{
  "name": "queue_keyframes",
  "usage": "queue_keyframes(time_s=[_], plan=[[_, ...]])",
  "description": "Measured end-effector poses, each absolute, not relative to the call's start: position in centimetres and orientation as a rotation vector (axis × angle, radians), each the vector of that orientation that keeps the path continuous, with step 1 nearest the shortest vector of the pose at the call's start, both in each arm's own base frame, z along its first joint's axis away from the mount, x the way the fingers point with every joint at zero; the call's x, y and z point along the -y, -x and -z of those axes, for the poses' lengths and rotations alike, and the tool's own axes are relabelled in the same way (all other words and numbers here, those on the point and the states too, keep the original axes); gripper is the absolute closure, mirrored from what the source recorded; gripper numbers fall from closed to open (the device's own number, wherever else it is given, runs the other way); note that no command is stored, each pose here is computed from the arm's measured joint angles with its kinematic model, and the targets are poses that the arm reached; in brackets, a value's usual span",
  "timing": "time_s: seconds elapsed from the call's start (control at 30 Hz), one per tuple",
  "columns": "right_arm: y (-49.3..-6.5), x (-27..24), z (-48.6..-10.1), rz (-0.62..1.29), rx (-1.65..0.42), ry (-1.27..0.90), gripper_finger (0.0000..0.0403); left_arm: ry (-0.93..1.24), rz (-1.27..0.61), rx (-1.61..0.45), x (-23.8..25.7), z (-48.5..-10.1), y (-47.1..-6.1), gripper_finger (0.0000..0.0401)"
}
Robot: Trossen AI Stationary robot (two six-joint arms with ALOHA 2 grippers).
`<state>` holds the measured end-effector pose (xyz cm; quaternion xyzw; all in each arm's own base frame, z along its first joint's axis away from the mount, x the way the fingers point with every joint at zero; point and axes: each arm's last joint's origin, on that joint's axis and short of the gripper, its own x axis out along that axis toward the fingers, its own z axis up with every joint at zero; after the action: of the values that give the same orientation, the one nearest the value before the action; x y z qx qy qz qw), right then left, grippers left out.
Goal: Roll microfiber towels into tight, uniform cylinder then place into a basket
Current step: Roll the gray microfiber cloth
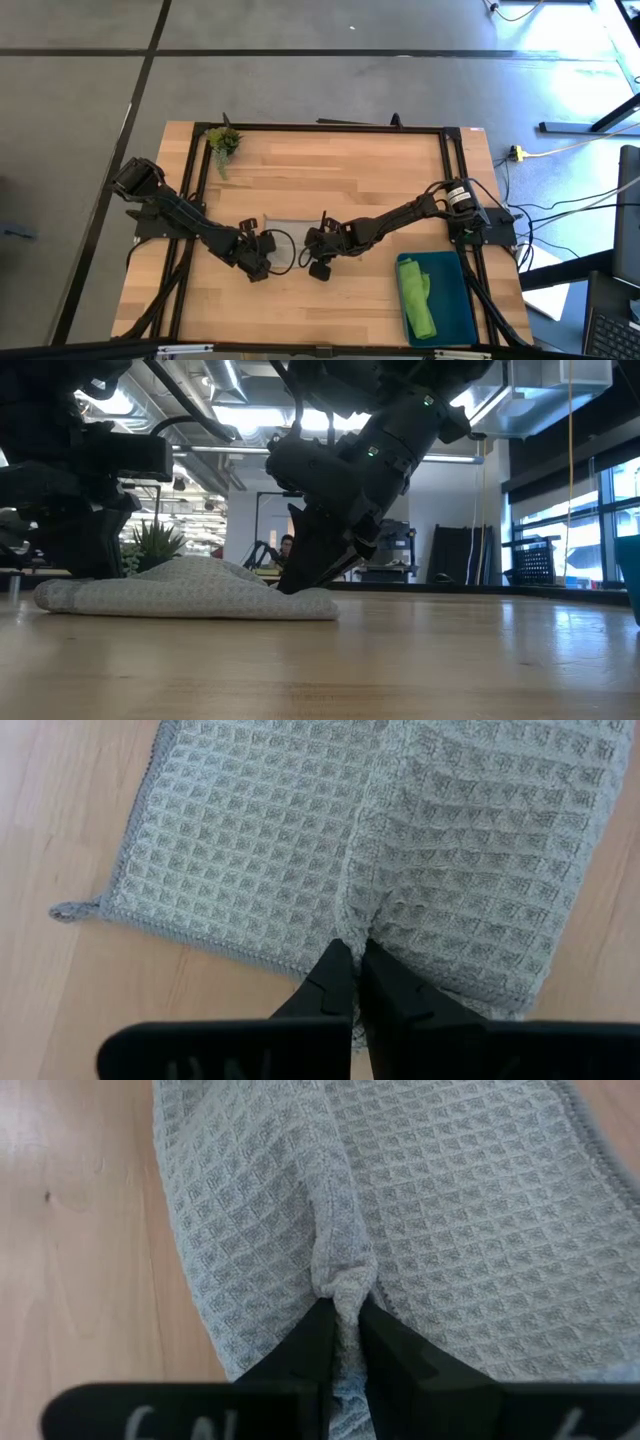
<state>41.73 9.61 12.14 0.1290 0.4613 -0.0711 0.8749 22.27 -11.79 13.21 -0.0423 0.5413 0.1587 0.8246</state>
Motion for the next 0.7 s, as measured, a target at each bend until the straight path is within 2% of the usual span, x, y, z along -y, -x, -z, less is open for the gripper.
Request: queue_keyframes(time_s=[0.3,0.7], plan=[[-41.74,-9.61,-12.15,0.147,-0.961,-0.268,0.0344,0.091,-0.337,-1.151,11.79,-13.2,-22.27,0.0401],[-42.04,-9.21,-12.39,0.133,-0.953,-0.259,0.0258,0.091,-0.333,-1.153,11.8,-13.2,-22.27,0.0401]])
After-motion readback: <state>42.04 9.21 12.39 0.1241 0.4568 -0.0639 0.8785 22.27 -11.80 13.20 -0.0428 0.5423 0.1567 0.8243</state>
